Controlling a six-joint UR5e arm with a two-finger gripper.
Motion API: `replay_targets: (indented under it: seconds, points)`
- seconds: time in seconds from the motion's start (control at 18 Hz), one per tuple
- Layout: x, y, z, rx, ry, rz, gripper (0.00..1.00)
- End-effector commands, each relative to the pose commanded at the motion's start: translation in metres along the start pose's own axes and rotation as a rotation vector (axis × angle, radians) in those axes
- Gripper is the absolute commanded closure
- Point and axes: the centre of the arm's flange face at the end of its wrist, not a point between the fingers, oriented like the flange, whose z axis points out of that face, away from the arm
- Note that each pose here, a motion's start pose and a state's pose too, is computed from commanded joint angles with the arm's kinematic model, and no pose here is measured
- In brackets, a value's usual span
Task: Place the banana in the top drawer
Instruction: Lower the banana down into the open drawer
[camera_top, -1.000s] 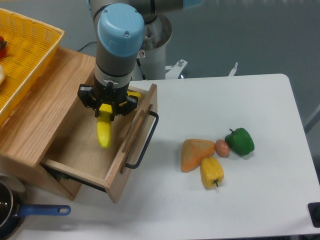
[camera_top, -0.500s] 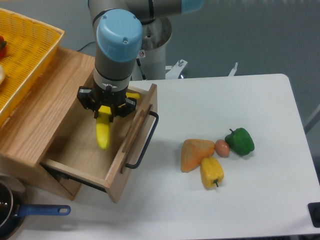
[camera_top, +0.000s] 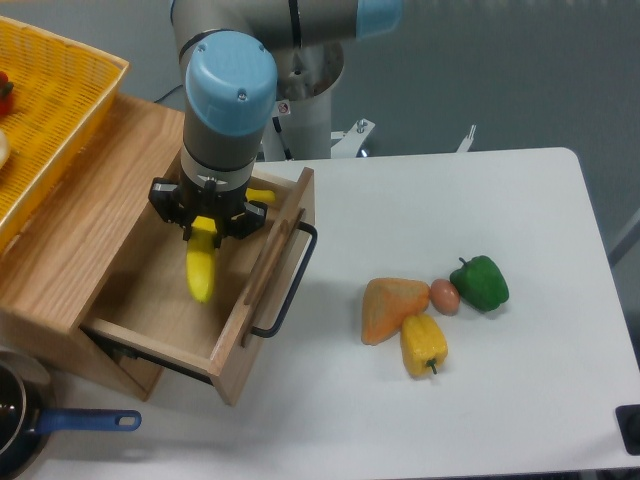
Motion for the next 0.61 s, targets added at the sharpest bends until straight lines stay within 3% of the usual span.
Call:
replay_targets:
  seconds: [0.61]
  points:
    - [0.0025,-0.0014,0.0062,-0.012,0.002,0.005,0.59]
